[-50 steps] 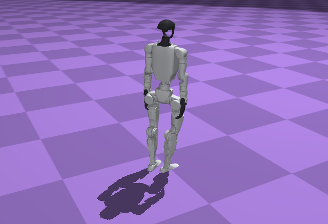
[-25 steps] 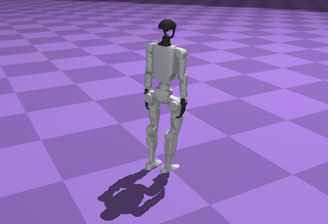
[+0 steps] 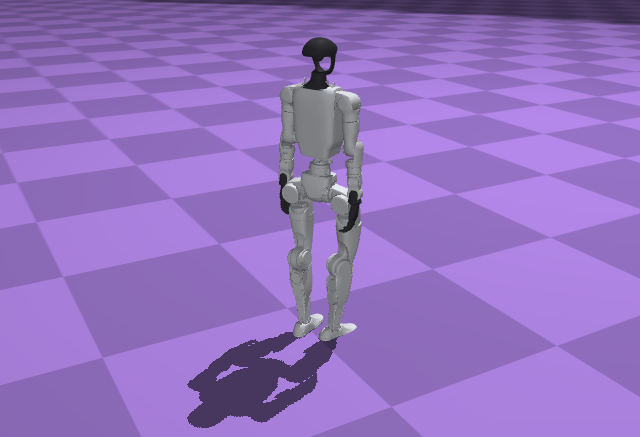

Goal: In place motions

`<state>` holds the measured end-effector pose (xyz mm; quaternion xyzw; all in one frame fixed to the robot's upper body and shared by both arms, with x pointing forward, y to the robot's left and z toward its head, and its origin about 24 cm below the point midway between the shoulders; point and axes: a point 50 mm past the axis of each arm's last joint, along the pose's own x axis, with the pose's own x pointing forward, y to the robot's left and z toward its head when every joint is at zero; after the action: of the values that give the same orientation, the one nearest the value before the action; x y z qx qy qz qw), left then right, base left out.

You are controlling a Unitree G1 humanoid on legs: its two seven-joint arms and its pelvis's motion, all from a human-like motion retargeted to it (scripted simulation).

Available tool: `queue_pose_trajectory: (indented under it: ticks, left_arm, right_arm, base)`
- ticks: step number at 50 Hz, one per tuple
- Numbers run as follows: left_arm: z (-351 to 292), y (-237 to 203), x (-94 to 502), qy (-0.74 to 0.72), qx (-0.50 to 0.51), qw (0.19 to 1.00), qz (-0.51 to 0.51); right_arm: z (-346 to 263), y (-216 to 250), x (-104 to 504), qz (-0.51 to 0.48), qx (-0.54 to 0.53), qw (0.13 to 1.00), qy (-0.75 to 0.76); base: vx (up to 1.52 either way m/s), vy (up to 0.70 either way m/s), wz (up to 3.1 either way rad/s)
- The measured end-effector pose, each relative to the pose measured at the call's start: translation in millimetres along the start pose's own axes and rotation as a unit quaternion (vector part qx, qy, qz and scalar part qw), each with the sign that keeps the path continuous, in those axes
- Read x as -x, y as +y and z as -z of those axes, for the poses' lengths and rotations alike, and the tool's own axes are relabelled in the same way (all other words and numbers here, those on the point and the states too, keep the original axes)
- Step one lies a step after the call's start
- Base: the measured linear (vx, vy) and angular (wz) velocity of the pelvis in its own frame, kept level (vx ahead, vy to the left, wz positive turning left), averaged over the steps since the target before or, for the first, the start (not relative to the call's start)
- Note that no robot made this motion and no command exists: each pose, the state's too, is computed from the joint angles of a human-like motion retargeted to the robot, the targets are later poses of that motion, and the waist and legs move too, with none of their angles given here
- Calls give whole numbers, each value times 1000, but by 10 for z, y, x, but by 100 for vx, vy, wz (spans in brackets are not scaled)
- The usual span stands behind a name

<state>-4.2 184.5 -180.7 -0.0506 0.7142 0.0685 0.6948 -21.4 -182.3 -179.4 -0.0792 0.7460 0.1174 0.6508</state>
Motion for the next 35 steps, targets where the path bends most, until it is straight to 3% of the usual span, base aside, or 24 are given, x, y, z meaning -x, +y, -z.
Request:
queue_pose_trajectory:
  ticks: [12,23,35]
  left_arm:
    - [69,98,16,24,-65,998,-10]
    - [-15,187,29,21,-88,996,-16]
    - [-186,271,44,-6,-52,998,-24]
  right_arm:
    - [-336,-73,32,3,15,998,-59]
    - [-859,-103,144,1,71,986,-153]
    - [-589,-246,104,20,12,995,-102]
  base:
    - [3,0,-8]
    - [-25,16,-133]
    - [-37,24,-196]
